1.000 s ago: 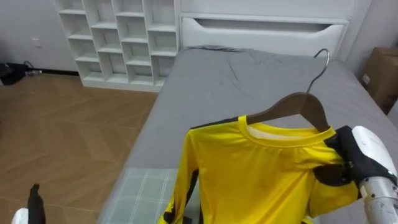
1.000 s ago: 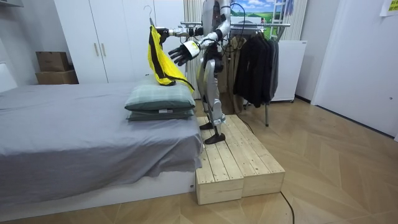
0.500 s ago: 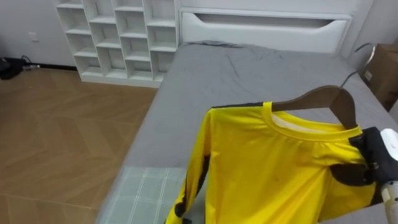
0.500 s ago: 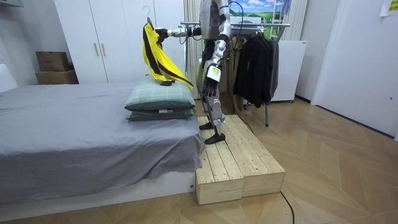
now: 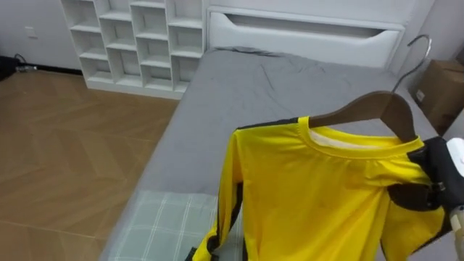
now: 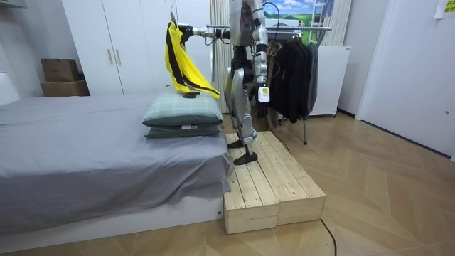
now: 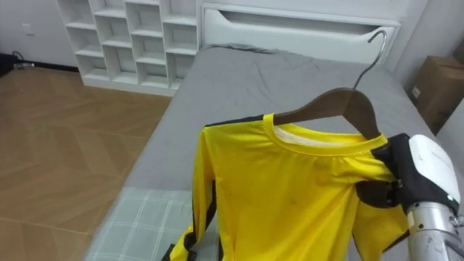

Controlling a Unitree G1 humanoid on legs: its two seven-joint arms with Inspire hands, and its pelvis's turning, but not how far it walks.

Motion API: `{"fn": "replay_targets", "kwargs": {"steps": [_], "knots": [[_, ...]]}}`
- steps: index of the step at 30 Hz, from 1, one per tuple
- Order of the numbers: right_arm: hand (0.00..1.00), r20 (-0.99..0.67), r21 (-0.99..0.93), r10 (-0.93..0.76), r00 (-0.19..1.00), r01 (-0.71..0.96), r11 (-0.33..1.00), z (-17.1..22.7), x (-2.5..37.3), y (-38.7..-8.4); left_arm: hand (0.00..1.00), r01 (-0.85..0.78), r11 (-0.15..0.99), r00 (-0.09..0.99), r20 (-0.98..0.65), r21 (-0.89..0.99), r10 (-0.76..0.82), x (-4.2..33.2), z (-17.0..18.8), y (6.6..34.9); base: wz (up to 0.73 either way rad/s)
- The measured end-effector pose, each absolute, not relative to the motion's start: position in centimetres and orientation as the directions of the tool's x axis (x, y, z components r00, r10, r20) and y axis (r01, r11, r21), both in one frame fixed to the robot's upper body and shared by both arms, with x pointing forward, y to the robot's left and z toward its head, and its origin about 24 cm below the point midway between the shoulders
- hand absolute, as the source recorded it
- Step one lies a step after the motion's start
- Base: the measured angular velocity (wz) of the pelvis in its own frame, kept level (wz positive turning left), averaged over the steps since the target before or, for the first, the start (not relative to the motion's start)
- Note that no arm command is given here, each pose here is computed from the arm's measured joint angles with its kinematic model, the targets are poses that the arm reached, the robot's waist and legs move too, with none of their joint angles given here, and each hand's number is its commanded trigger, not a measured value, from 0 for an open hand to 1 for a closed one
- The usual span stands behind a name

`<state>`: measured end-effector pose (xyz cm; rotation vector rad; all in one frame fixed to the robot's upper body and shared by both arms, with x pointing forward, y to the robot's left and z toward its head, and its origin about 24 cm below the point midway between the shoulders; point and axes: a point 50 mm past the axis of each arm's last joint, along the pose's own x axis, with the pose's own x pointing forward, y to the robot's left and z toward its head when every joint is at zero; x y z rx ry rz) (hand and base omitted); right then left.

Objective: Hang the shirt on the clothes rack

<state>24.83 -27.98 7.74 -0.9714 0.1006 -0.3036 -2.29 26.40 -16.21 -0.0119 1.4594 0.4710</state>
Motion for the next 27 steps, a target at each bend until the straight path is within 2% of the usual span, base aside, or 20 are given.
{"fn": "replay_targets", "kwargs": {"steps": [9,14,27], "knots": [[1.0,0.04,-0.848,-0.264,0.964,0.173,0.501,7.4,25.0,-27.1,0.0,-0.262,0.942,0.125,-0.961,0.208,0.247,0.8,-16.4,25.8,-0.01],[1.0,0.051,-0.871,-0.26,0.964,0.17,0.46,7.6,25.0,-27.0,0.0,-0.261,0.945,0.129,-0.963,0.197,0.236,0.6,-16.4,25.8,-0.08],[1.0,-0.028,-0.856,-0.269,0.963,0.116,0.504,5.5,22.3,-26.9,0.0,-0.21,0.953,0.059,-0.97,0.22,0.237,-1.5,-16.4,25.9,-0.13]]}}
